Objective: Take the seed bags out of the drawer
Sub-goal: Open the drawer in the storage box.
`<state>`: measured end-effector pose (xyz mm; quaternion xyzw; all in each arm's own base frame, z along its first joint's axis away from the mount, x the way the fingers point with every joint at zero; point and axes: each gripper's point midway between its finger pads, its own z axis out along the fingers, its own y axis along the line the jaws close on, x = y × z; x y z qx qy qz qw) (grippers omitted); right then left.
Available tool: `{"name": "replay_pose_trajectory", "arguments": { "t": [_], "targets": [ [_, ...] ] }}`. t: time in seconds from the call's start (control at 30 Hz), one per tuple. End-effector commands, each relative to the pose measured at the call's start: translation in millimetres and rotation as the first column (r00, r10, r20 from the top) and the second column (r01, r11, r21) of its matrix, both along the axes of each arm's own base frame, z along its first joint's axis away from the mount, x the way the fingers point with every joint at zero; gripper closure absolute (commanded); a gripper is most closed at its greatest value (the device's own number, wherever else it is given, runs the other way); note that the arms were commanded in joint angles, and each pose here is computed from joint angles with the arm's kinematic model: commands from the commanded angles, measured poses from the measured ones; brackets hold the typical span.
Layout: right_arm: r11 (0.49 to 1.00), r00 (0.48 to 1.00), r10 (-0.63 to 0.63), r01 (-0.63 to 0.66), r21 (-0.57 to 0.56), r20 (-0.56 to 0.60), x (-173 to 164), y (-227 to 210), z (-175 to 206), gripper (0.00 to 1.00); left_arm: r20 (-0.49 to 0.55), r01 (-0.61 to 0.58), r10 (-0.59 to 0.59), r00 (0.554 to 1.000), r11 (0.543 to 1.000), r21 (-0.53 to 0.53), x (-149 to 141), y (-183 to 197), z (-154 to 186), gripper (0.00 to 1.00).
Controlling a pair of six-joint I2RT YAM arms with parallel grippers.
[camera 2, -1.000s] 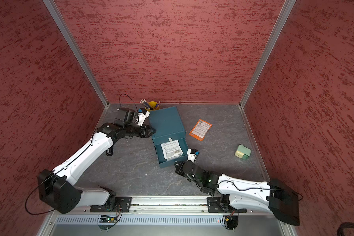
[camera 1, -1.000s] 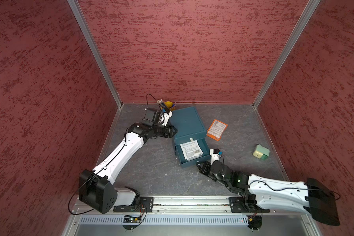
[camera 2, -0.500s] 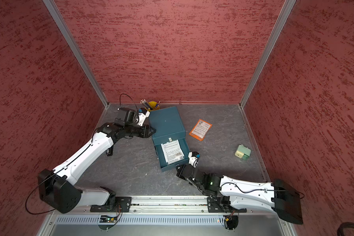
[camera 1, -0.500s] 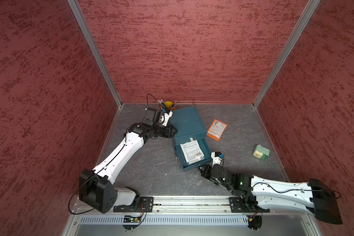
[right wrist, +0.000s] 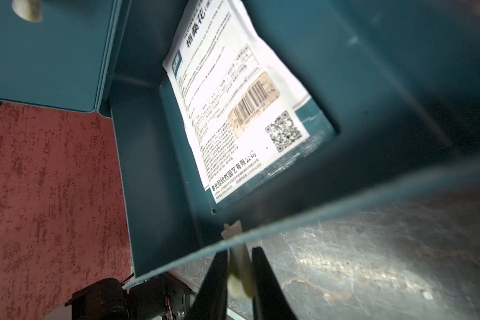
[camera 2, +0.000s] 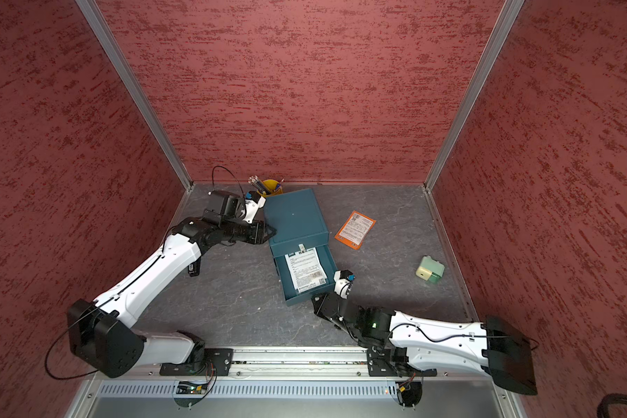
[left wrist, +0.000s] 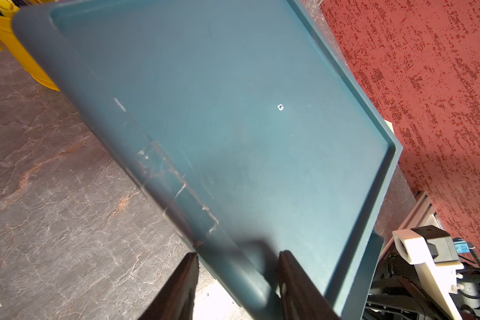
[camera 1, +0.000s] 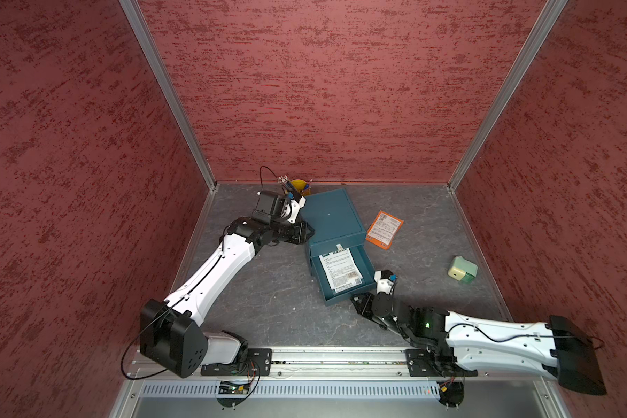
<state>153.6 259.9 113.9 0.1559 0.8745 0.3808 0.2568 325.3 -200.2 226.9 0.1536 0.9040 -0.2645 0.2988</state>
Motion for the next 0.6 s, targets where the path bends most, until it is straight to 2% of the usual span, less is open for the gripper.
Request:
{"name": "replay_pose_trajectory", "arguments": {
  "t": [0.0,0.27,0.57],
  "targets": [
    [1.0,1.0,-0.012,0.012,0.001,0.015,2,1,10,0.7,-0.099,-0.01,0.019,0.995,0.996,0.091,-9,11,-31,0.5],
    [0.999,0.999,0.011,-0.01,-0.04,0.03,1,-2,23,0.51,-0.094,-0.008,0.017,0.995,0.996,0.09,-8,11,-29,0.5],
    [0.982,0.995,0.085,-0.074,-0.174,0.058,-4,-17,63,0.28,-0.092,-0.004,0.012,0.996,0.996,0.084,-8,10,-27,0.5]
  ]
}}
